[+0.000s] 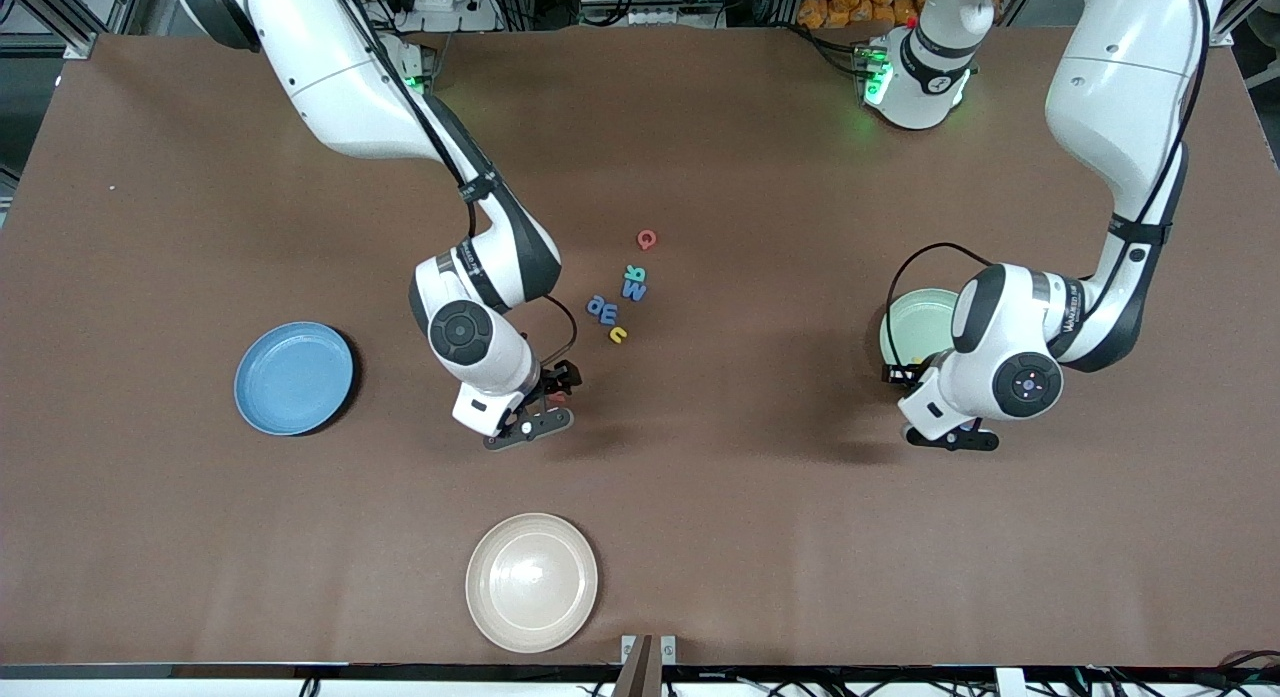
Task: Sort upper and lower case letters into plates
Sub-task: 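Carry the yellow H into the green plate and open the left gripper, then grasp the pink w with the right gripper while the left gripper withdraws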
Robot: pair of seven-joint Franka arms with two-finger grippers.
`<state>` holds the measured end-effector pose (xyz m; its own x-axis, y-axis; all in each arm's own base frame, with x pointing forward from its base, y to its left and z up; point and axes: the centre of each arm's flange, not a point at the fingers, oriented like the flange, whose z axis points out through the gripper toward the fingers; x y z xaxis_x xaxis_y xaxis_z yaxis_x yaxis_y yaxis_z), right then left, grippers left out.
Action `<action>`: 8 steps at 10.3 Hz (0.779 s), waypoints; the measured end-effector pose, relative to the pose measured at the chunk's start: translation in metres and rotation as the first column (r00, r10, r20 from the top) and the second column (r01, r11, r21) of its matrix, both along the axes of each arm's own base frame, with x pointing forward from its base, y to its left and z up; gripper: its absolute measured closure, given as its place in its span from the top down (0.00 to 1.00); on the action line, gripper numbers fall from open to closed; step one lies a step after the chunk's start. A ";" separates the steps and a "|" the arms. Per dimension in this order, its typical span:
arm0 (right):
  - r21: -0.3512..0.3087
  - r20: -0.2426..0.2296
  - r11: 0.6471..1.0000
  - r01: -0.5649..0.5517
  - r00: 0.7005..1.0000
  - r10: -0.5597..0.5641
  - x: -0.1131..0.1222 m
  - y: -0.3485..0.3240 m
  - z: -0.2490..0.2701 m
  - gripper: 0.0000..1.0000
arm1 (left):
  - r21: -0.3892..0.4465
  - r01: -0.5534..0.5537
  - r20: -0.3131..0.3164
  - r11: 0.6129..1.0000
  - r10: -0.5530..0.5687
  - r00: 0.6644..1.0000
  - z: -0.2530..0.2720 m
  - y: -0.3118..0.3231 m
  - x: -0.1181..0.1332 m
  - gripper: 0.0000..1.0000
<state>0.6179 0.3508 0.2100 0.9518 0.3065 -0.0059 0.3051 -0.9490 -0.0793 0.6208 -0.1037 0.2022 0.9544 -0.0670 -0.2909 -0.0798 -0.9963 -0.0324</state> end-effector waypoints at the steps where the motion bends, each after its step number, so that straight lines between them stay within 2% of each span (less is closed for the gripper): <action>1: 0.001 0.005 1.000 -0.001 1.000 0.001 -0.001 0.003 -0.006 1.00 | -0.004 -0.003 -0.003 1.000 0.003 1.000 -0.014 0.004 -0.010 0.40; 2: 0.002 0.010 1.000 0.001 1.000 -0.001 -0.002 0.006 -0.012 1.00 | -0.006 -0.002 -0.004 1.000 0.002 1.000 -0.020 0.004 -0.015 0.41; 5: -0.013 -0.010 1.000 0.018 1.000 -0.018 -0.013 0.014 -0.028 1.00 | -0.004 -0.012 0.013 1.000 0.012 1.000 -0.010 0.001 -0.013 0.74; 7: -0.032 -0.025 0.999 0.018 1.000 -0.019 -0.020 0.012 -0.037 1.00 | 0.005 -0.066 0.034 0.998 0.066 0.997 0.001 -0.010 -0.011 1.00; 8: -0.041 -0.031 0.999 0.018 0.999 -0.019 -0.022 0.009 -0.041 1.00 | 0.008 -0.087 0.040 0.996 0.087 0.995 0.012 -0.021 -0.009 1.00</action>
<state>0.5958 0.3598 0.1689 0.9565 0.2877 -0.0479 0.2853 -0.9571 -0.0502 0.6114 -0.1252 0.2138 0.9672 0.0193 -0.2532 0.0086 -0.9990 -0.0434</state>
